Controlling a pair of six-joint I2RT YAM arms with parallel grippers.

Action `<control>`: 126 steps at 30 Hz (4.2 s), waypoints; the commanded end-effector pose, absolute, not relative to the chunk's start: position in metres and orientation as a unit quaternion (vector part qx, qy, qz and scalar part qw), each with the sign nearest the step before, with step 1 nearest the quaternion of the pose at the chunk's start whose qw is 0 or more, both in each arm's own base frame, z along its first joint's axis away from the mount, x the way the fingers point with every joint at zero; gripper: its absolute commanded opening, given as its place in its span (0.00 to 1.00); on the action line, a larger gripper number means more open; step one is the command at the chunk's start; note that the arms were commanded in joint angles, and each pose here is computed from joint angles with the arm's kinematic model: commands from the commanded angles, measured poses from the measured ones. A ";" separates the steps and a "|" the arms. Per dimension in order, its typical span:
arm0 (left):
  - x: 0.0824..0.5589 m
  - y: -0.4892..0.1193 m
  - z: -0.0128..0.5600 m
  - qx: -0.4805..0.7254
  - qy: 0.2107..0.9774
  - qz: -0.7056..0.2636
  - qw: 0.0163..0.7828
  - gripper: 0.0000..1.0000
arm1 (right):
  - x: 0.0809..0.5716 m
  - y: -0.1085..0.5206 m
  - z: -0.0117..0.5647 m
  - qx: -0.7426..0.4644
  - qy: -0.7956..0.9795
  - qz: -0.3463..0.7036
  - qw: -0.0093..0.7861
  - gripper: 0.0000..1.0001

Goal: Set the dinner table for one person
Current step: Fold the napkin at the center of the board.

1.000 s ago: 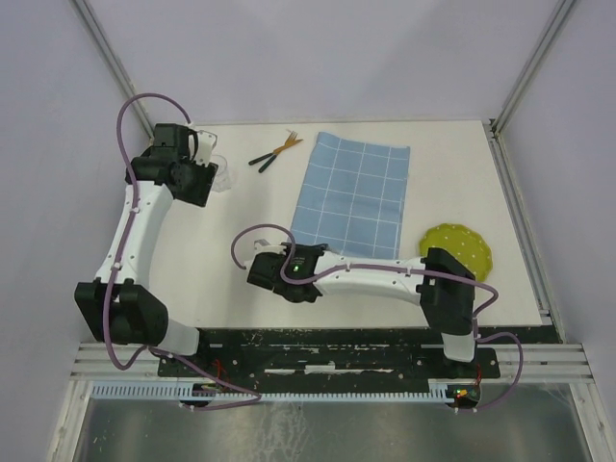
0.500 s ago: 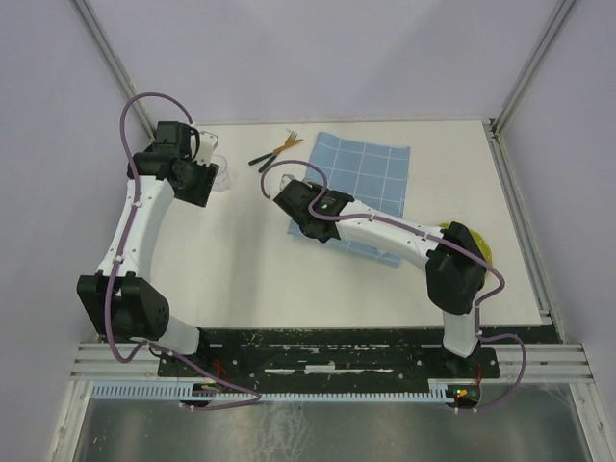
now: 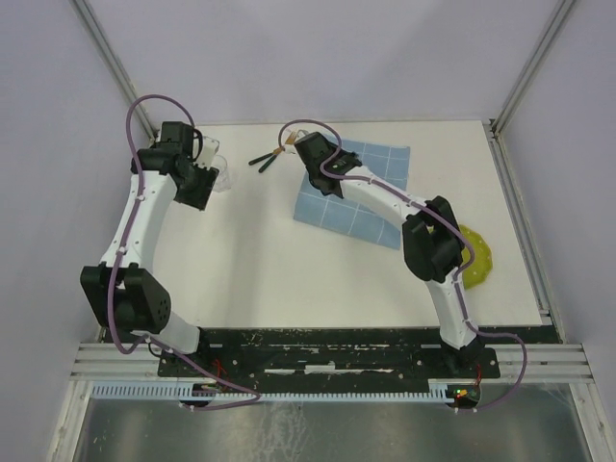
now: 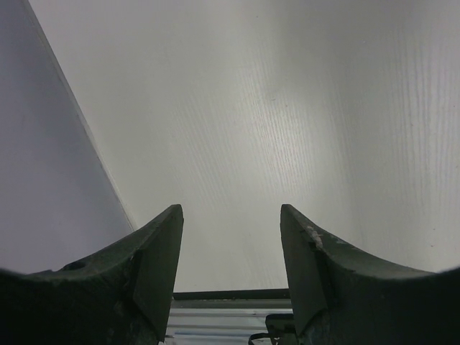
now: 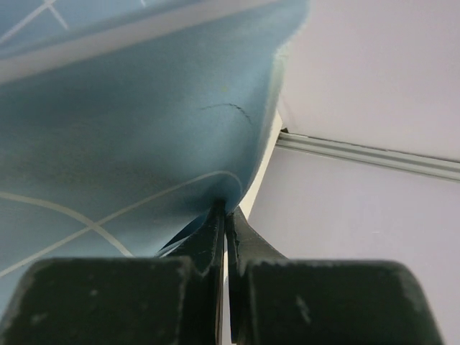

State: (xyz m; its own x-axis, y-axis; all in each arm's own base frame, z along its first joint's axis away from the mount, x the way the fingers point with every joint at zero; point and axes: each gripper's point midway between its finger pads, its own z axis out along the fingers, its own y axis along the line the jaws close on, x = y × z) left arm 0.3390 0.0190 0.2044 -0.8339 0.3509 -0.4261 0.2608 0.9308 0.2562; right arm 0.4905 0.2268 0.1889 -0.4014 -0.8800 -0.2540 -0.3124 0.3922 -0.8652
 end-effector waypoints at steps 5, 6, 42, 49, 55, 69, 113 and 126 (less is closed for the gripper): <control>0.344 0.022 0.211 0.161 0.953 0.101 0.235 0.63 | 0.576 0.205 0.211 -0.368 0.705 -0.451 0.406 0.01; 0.343 0.022 0.209 0.162 0.953 0.102 0.233 0.63 | 0.582 0.205 0.208 -0.371 0.699 -0.458 0.405 0.01; 0.355 0.009 0.172 0.159 0.963 0.067 0.207 0.61 | 0.667 0.199 0.158 -0.319 0.640 -0.487 0.501 0.01; 0.357 0.007 0.170 0.154 0.964 0.063 0.209 0.61 | 0.659 0.200 0.191 -0.264 0.639 -0.468 0.550 0.01; 0.359 0.006 0.170 0.154 0.964 0.060 0.210 0.61 | 0.663 0.211 0.187 -0.279 0.633 -0.453 0.563 0.02; 0.347 0.007 0.167 0.155 0.965 0.061 0.203 0.61 | 0.670 0.234 0.139 -0.324 0.648 -0.398 0.563 0.02; 0.367 -0.008 0.194 0.170 0.944 0.039 0.280 0.61 | 0.513 0.169 0.180 -0.325 0.854 -0.205 0.351 0.01; 0.433 -0.080 0.185 0.244 0.918 0.036 0.311 0.61 | 0.498 0.153 0.110 -0.340 0.902 -0.123 0.235 0.02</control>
